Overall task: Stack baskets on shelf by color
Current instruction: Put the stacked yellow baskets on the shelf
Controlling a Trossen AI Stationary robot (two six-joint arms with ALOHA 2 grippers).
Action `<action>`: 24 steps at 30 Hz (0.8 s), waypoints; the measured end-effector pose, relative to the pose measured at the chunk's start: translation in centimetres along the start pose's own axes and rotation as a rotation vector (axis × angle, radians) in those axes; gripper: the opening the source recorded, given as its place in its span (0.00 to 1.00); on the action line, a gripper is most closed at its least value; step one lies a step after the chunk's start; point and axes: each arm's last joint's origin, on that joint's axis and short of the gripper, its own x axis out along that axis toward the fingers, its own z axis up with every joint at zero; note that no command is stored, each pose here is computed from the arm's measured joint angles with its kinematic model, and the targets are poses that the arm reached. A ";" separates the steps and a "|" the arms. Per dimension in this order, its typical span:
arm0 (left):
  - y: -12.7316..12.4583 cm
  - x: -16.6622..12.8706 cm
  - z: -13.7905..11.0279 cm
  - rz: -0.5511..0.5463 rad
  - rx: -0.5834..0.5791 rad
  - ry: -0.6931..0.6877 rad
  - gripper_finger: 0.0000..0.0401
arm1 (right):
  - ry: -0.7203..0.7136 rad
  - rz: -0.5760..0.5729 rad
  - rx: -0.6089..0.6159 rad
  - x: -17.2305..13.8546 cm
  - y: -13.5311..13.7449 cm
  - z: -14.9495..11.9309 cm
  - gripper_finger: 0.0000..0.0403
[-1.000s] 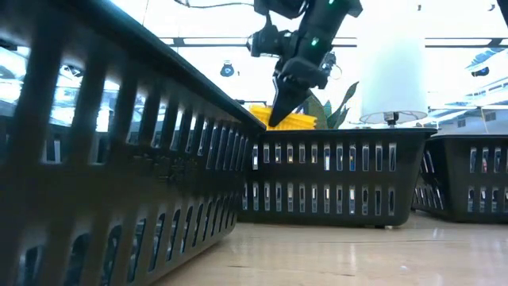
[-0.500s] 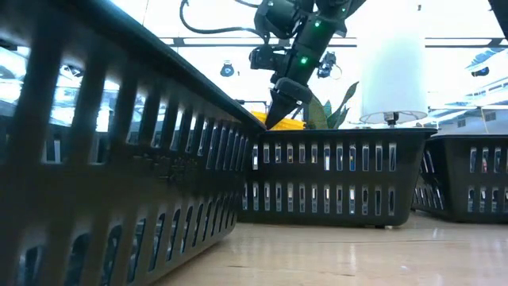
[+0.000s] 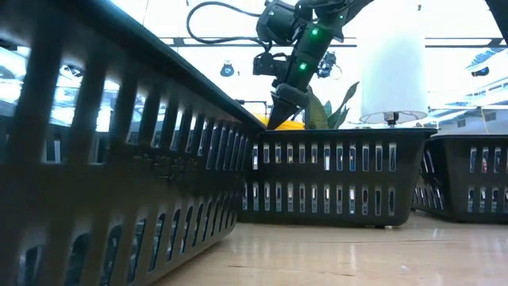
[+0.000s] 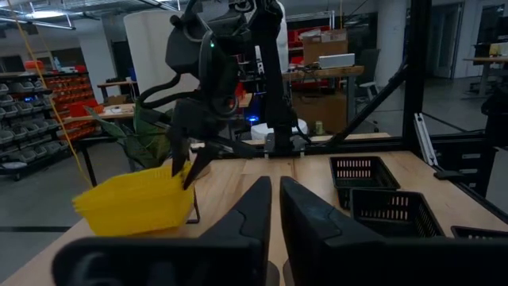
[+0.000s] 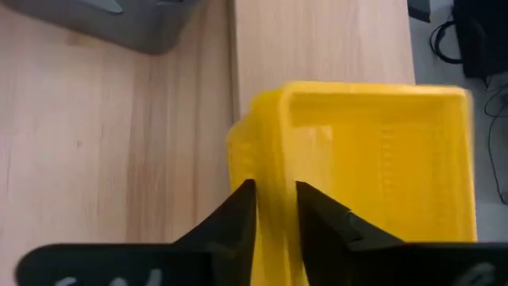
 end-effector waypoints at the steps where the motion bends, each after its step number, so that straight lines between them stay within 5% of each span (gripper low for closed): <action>1: 0.0 0.0 0.0 0.000 0.000 0.000 0.10 | 0.000 0.000 0.003 0.0 0.0 0.0 0.24; 24: 0.0 0.0 0.0 -0.001 0.000 0.000 0.09 | -0.029 0.038 0.106 0.0 -0.1 0.2 0.30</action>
